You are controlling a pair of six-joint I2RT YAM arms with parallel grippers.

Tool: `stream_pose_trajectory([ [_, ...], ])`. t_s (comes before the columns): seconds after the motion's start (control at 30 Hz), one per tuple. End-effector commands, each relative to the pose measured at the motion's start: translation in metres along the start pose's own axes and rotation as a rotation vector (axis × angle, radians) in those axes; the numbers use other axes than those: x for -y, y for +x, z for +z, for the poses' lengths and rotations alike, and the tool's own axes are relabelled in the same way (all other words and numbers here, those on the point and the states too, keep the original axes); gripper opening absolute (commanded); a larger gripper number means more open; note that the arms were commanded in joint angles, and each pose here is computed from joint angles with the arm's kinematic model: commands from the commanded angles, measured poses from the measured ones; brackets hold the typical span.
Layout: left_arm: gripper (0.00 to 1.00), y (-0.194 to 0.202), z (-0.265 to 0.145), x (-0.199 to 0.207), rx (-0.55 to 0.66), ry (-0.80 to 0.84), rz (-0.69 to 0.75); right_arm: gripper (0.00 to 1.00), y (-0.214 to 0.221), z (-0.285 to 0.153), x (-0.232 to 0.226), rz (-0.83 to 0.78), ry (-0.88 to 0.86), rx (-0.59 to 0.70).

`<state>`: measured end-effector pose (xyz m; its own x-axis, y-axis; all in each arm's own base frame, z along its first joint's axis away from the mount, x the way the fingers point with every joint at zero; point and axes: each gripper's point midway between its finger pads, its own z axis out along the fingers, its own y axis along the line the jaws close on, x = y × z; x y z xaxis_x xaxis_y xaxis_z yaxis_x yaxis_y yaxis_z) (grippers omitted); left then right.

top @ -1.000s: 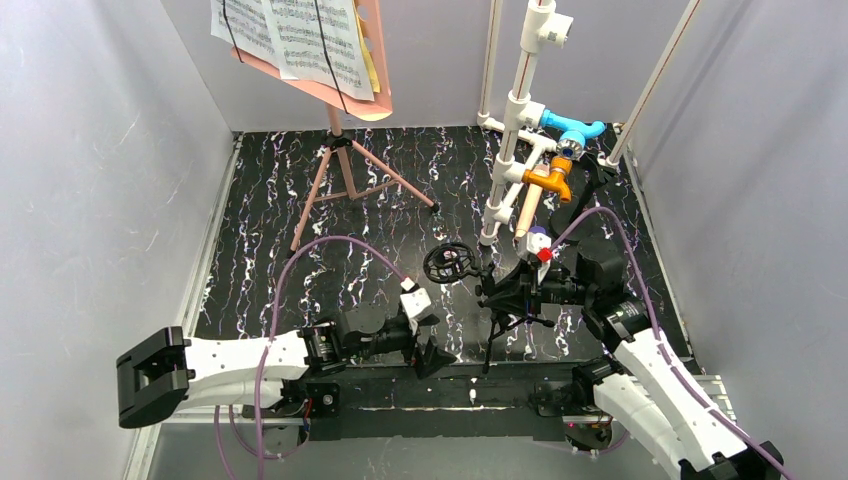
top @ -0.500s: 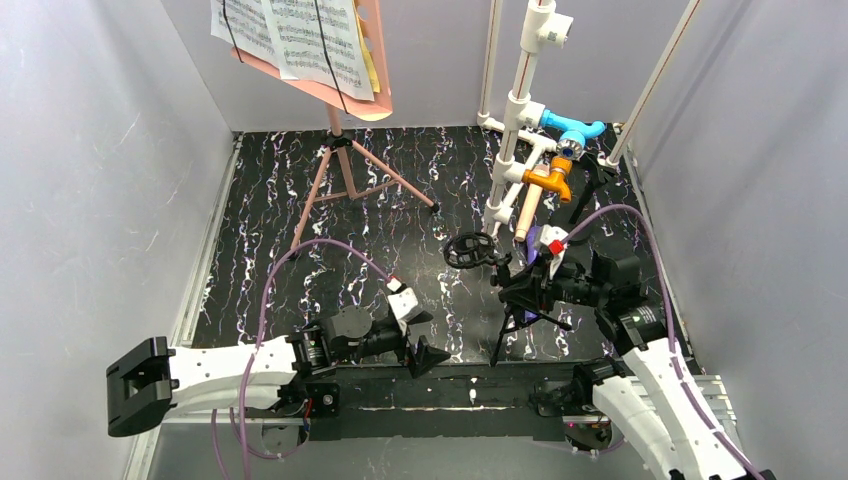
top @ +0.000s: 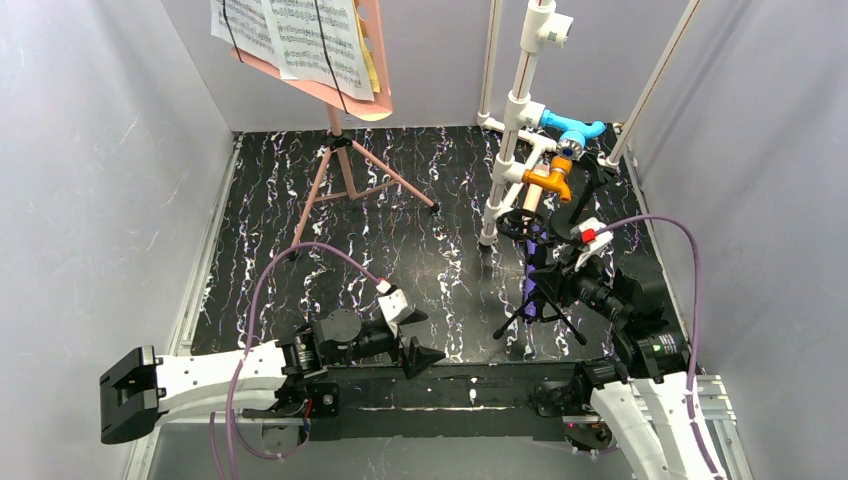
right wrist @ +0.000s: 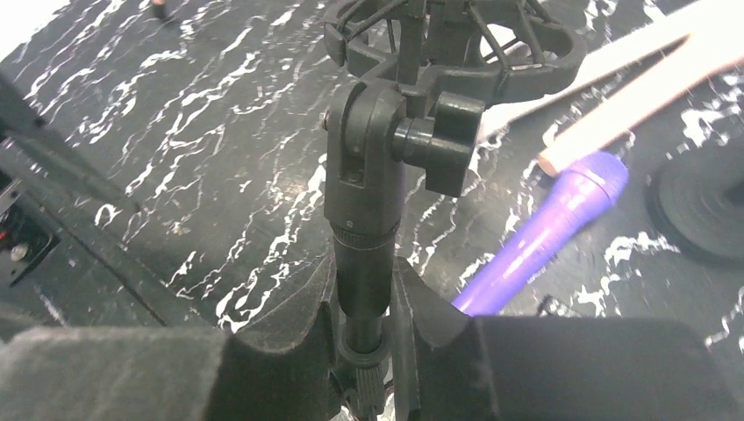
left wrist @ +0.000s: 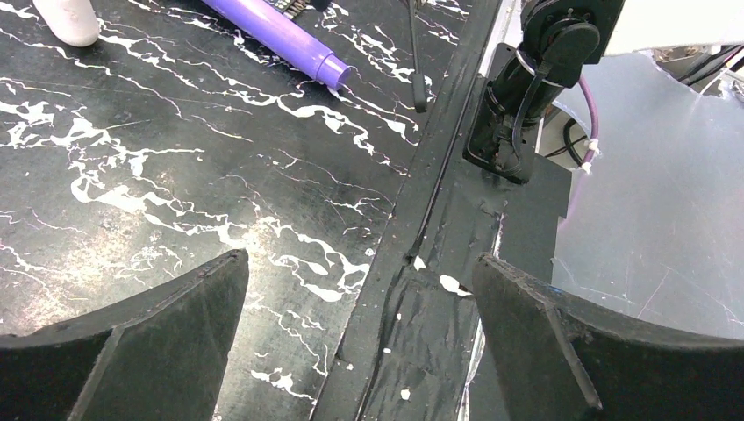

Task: Pack up the instrument practice props
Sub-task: Place the microphone stand at the center of the board.

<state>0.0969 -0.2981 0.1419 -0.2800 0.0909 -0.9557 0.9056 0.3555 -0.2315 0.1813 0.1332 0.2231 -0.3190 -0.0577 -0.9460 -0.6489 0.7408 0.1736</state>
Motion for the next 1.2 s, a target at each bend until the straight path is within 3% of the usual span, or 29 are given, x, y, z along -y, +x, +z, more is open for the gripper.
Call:
stream_pose_trajectory([
  [0.0, 0.98, -0.002, -0.002, -0.002, 0.011, -0.011, 0.023, 0.01, -0.034, -0.015, 0.019, 0.052, 0.160, 0.092],
  [0.27, 0.98, -0.002, -0.002, -0.002, 0.012, -0.011, 0.023, 0.01, -0.037, -0.033, 0.064, 0.180, 0.452, 0.125],
  [0.73, 0.98, -0.004, -0.003, -0.002, 0.016, -0.010, 0.033, 0.01, -0.058, -0.082, 0.116, 0.139, 0.823, 0.255],
  [1.17, 0.98, -0.008, -0.005, -0.001, 0.024, -0.008, 0.046, 0.01, -0.079, -0.092, 0.152, -0.065, 0.998, 0.307],
])
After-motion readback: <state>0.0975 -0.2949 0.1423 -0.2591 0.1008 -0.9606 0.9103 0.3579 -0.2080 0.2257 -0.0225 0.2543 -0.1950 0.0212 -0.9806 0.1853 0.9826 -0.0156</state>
